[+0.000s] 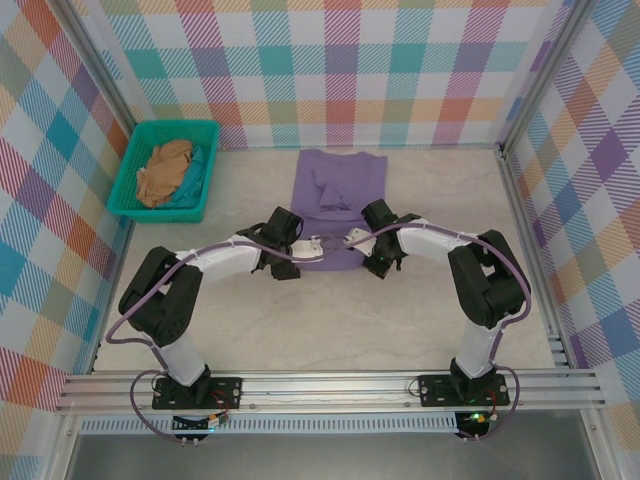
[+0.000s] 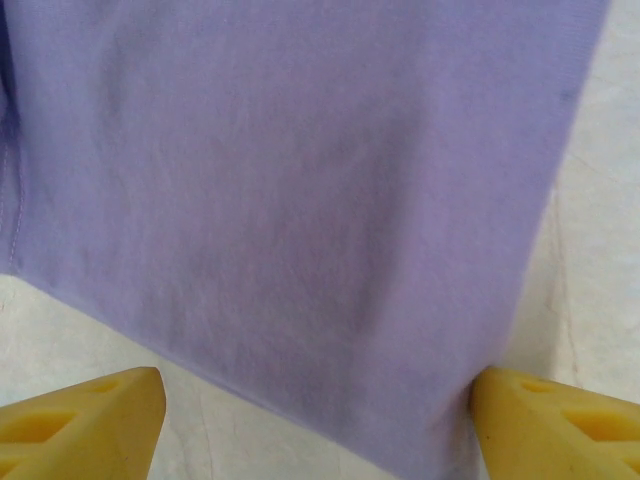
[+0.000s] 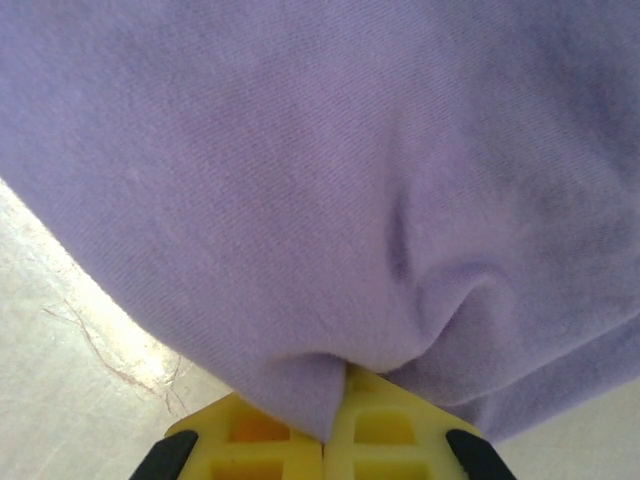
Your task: Fold and stack the t-shirts
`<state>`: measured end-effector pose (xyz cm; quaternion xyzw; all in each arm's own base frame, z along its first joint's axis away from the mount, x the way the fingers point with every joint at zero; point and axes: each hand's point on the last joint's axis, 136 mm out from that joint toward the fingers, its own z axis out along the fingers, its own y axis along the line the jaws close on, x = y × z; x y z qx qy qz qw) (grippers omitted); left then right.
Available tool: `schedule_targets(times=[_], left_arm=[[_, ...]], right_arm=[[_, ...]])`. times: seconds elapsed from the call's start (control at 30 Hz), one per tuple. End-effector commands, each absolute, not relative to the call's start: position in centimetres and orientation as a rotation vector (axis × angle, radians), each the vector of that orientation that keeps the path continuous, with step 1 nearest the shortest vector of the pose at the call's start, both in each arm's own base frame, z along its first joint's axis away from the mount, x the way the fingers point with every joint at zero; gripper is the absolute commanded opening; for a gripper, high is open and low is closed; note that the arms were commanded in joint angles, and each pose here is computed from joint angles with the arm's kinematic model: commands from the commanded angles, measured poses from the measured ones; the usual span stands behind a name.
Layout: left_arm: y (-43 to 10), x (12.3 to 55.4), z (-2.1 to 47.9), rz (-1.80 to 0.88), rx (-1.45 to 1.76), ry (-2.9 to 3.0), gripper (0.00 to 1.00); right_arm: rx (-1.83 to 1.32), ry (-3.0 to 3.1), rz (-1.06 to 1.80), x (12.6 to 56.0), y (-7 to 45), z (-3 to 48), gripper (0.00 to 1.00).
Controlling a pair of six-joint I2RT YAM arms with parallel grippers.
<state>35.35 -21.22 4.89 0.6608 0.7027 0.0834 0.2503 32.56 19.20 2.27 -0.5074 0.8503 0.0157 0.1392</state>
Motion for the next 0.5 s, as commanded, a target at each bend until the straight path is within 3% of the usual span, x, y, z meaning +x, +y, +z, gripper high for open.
schedule_targets(times=[0.0,0.3,0.47], left_arm=[[-22.2,35.8,4.0,0.202,1.830,1.897,0.78],[-21.6,35.3,0.1,0.184,1.869,1.980,0.60],[-21.5,35.1,-1.2,0.160,1.892,2.077,0.43]], right_arm=[[-1.476,2.485,0.088,31.4,18.8,2.3,0.00],[-1.468,2.493,0.103,31.2,18.8,2.6,0.00],[-1.453,2.487,0.113,31.0,18.8,3.3,0.00]])
